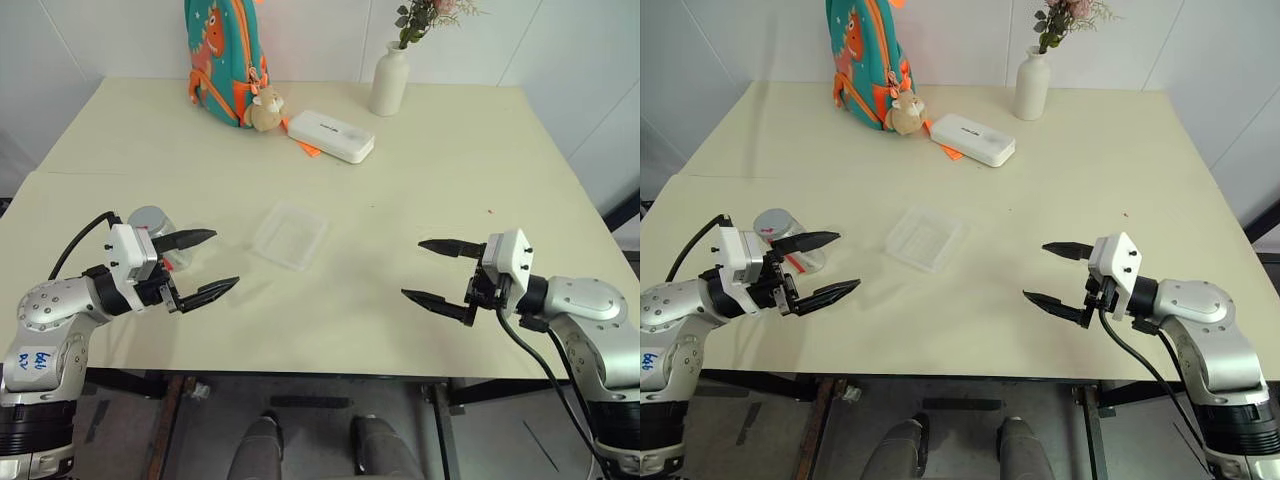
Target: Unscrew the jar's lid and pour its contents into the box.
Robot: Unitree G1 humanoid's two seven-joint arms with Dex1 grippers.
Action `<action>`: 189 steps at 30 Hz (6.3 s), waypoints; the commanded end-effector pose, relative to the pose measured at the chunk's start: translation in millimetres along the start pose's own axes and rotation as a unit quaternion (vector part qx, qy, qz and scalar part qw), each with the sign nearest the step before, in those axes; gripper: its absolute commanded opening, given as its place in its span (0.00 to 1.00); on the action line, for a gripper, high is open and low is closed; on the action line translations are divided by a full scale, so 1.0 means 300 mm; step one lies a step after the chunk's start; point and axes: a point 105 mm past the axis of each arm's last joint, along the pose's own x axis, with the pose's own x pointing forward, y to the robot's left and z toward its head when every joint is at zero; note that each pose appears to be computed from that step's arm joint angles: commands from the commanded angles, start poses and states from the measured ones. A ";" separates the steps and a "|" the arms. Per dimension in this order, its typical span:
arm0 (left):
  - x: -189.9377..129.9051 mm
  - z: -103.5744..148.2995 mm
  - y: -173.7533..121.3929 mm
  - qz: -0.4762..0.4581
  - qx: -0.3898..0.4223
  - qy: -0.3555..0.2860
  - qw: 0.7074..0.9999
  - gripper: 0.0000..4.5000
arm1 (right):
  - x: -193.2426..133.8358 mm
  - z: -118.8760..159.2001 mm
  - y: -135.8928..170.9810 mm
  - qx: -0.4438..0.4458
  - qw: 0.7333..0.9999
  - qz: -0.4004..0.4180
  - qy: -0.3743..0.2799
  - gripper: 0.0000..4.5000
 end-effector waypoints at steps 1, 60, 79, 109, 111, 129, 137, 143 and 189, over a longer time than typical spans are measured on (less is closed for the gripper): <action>-0.023 0.029 0.001 0.014 0.017 -0.009 1.000 1.00 | 0.016 0.034 0.000 -0.021 1.000 0.001 -0.019 1.00; -0.016 -0.213 0.245 0.467 -0.046 -0.044 0.882 0.92 | 0.258 0.242 0.109 -0.010 0.981 0.090 -0.171 1.00; 0.140 0.070 0.069 0.163 -0.040 -0.128 0.977 0.44 | 0.274 0.277 0.059 0.034 0.985 0.038 -0.168 1.00; 0.322 0.130 -0.092 -0.087 -0.068 -0.106 0.988 0.44 | 0.494 0.405 0.127 0.098 0.981 0.077 -0.146 1.00; 0.322 0.129 -0.094 -0.088 -0.069 -0.106 0.988 0.44 | 0.495 0.409 0.128 0.099 0.981 0.078 -0.150 1.00; 0.318 0.178 -0.151 -0.211 -0.088 -0.143 0.963 0.44 | 0.360 0.411 0.240 0.077 0.931 0.325 -0.145 0.57; 0.333 0.210 -0.147 -0.245 -0.058 -0.148 0.956 0.44 | 0.348 0.420 0.156 0.030 0.929 0.351 -0.113 0.57; 0.325 0.206 -0.129 -0.223 -0.054 -0.150 0.962 0.44 | 0.352 0.423 0.157 0.034 0.930 0.346 -0.122 0.57; 0.331 0.205 -0.126 -0.205 -0.049 -0.150 0.966 0.44 | 0.373 0.456 -0.042 0.012 0.979 0.137 -0.151 0.99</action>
